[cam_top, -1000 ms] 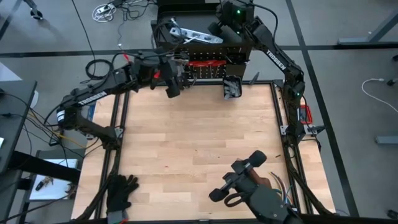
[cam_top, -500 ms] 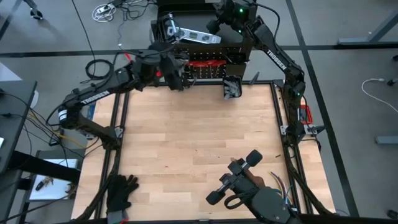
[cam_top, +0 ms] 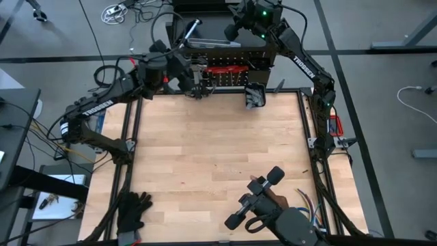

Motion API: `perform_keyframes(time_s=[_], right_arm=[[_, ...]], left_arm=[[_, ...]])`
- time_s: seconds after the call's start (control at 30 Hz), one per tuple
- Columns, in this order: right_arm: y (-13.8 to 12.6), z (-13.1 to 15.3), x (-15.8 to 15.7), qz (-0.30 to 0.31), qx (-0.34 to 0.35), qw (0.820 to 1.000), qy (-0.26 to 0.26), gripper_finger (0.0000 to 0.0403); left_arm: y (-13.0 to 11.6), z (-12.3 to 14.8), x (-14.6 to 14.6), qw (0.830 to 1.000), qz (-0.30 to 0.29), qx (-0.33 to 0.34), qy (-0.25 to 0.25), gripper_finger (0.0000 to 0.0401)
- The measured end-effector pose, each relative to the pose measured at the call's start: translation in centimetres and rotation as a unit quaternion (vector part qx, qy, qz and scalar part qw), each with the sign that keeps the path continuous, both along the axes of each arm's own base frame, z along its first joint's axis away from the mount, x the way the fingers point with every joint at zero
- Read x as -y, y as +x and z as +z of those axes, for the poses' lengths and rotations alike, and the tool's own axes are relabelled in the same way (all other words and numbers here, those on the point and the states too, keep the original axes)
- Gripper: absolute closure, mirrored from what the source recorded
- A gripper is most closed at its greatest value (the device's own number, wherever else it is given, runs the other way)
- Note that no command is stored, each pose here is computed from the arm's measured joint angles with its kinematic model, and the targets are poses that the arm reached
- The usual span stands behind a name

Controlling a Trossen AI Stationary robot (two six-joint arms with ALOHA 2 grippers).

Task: Hang tools onto peg board
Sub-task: Put the C-clamp on the table

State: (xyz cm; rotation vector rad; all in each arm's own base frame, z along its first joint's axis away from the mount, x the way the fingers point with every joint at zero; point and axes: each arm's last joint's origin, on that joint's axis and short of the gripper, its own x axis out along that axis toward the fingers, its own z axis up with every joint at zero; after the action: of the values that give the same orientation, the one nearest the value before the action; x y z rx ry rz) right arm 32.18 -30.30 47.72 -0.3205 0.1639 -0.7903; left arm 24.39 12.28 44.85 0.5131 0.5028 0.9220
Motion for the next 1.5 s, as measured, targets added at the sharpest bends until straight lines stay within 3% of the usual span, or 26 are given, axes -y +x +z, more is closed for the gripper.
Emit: perform_keyframes(time_s=[0.33,0.57,0.77,1.23,1.37,1.5], right_arm=[[0.0,-0.1,0.1,-0.006,-0.002,1.000,0.003,0.0394],[0.1,-0.4,0.2,-0.008,-0.006,1.000,0.007,0.0394],[0.1,-0.4,0.2,-0.007,-0.007,1.000,0.008,0.0394],[0.1,-0.4,0.2,-0.004,-0.012,1.000,0.003,0.0394],[0.1,-0.4,0.2,-0.004,-0.011,1.000,0.003,0.0394],[0.1,-0.4,0.2,-0.001,-0.011,1.000,0.003,0.0394]], left_arm=[[-0.3,0.6,1.4,1.000,-0.017,0.017,0.003,0.0178],[-0.1,1.2,1.4,0.999,0.007,0.005,0.045,0.0178],[0.3,1.7,0.0,0.996,0.035,0.047,0.064,0.0178],[0.8,-0.1,-5.0,0.994,0.088,0.034,0.056,0.0179],[0.6,-0.1,-5.3,0.994,0.087,0.032,0.057,0.0208],[0.6,-0.1,-5.4,0.994,0.084,0.016,0.067,0.0285]])
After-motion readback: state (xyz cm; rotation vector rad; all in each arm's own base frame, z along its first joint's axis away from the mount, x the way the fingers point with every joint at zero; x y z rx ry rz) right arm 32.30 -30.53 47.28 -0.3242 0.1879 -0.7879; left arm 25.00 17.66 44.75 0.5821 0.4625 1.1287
